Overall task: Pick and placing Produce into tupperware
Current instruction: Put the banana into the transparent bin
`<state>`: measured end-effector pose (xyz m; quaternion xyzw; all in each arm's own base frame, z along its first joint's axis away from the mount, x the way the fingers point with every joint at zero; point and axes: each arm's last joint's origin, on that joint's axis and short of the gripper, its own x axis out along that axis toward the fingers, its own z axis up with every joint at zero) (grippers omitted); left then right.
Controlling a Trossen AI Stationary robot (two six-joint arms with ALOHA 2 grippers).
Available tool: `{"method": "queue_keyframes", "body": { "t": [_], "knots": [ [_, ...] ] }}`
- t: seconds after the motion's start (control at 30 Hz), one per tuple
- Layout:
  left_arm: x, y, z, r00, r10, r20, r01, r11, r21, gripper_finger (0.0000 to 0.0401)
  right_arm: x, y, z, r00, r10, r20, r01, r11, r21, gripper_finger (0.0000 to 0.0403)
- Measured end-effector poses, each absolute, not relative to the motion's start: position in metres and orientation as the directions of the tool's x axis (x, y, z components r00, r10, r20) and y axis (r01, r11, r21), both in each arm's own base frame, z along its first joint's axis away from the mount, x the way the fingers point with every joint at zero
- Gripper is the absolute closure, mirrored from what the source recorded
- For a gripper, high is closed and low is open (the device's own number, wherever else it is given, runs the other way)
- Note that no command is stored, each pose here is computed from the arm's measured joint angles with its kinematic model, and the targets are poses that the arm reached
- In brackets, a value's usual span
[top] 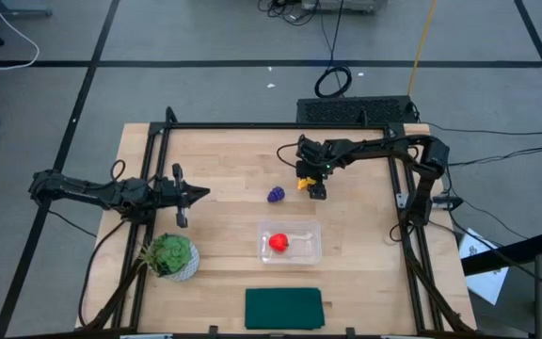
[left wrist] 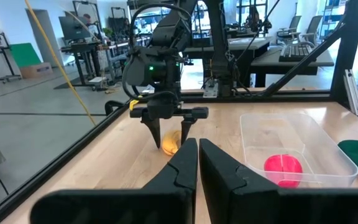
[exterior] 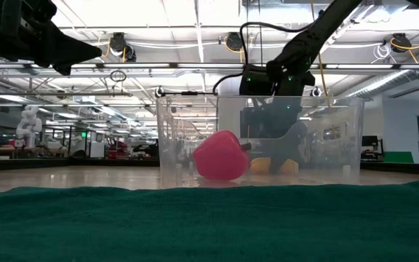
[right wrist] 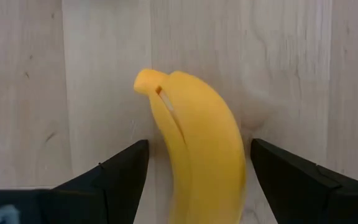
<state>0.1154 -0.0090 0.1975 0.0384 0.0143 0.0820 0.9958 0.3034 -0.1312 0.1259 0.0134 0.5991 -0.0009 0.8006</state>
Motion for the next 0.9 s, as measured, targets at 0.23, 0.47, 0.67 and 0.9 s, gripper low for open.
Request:
{"method": "queue_keyframes", "body": {
  "t": [0.23,0.47,0.67,0.9],
  "knots": [
    [0.115,-0.009,0.198,0.986,0.165,-0.022,-0.163,0.983,0.081,0.038,0.305,-0.132,0.13,0.286,0.015,-0.958,0.013,1.0,0.019,0.0153],
    [0.115,-0.009,0.198,0.986,0.165,-0.022,-0.163,0.983,0.081,0.038,0.306,-0.132,0.13,0.291,0.018,-0.957,-0.011,1.0,0.016,0.0226],
    [0.115,-0.009,0.198,0.986,0.165,-0.022,-0.163,0.983,0.079,0.038,0.304,-0.131,0.132,0.282,0.024,-0.959,-0.011,1.0,0.022,0.0268],
    [0.115,-0.009,0.198,0.986,0.165,-0.022,-0.163,0.984,0.078,0.038,0.298,-0.127,0.149,0.296,0.017,-0.955,-0.007,1.0,0.016,0.0252]
  ]
}}
